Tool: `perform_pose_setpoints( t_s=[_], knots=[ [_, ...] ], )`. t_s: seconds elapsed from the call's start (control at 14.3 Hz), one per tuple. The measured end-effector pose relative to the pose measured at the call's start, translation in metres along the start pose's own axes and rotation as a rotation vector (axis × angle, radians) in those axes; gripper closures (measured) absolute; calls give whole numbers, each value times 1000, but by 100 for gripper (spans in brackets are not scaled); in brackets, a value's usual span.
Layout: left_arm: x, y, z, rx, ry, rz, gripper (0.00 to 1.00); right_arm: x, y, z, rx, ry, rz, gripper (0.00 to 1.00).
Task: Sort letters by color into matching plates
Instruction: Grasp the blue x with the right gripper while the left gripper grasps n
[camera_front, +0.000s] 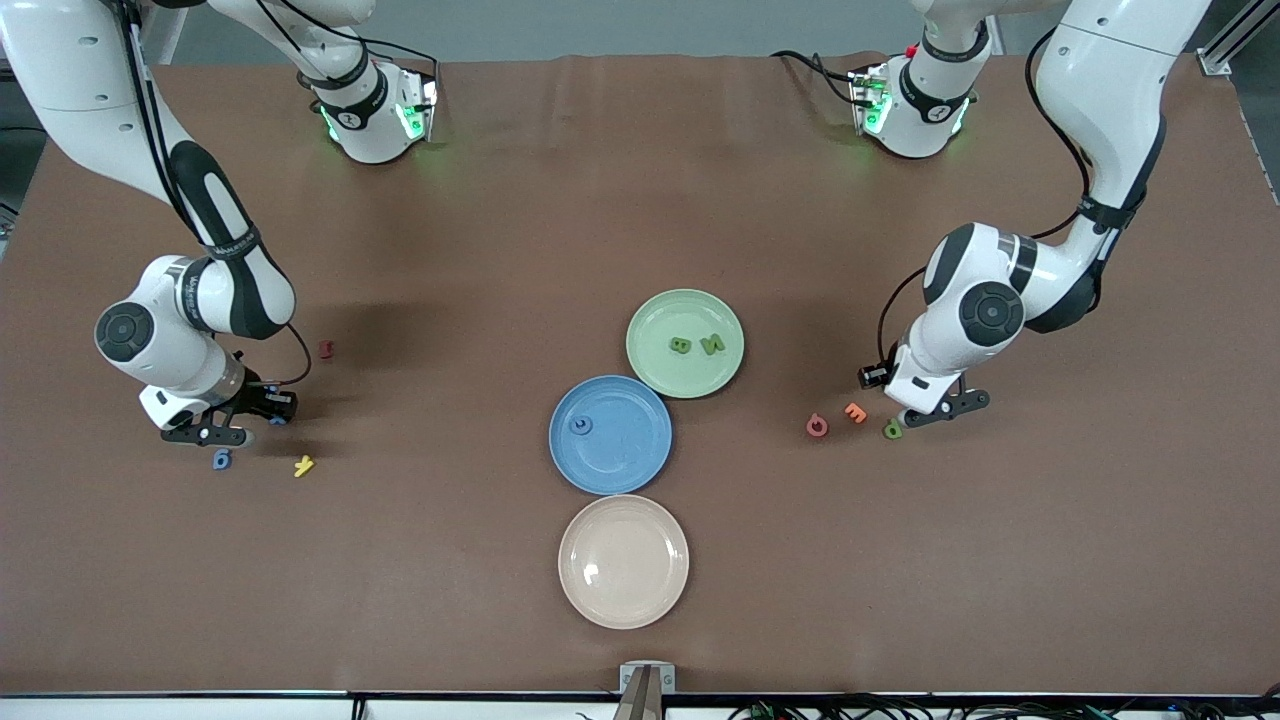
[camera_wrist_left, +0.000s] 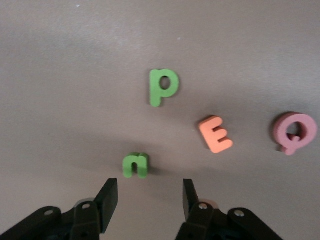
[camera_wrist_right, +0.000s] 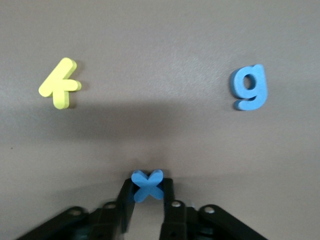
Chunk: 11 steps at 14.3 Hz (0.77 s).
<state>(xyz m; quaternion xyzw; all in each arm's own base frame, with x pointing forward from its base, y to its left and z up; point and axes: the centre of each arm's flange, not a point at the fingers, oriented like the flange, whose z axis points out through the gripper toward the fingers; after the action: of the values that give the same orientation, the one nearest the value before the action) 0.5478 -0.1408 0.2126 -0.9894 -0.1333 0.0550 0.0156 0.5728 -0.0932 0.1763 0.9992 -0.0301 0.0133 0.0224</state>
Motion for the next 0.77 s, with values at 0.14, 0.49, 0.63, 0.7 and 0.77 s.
perform_pose_setpoints(
  t_s=[0.14, 0.49, 0.63, 0.7, 0.77],
  knots=[
    [-3, -3, 6, 6, -12, -2, 39, 0, 0, 1, 0, -1, 0, 73],
    [6, -24, 15, 56, 5, 28, 39, 0, 0, 1, 0, -1, 0, 73],
    [11, -34, 23, 55, 5, 19, 39, 0, 0, 1, 0, -1, 0, 73],
    [12, -34, 25, 47, 9, 17, 39, 0, 0, 1, 0, -1, 0, 73],
    [13, -32, 27, 38, 15, 19, 39, 0, 0, 1, 0, -1, 0, 73]
  ],
)
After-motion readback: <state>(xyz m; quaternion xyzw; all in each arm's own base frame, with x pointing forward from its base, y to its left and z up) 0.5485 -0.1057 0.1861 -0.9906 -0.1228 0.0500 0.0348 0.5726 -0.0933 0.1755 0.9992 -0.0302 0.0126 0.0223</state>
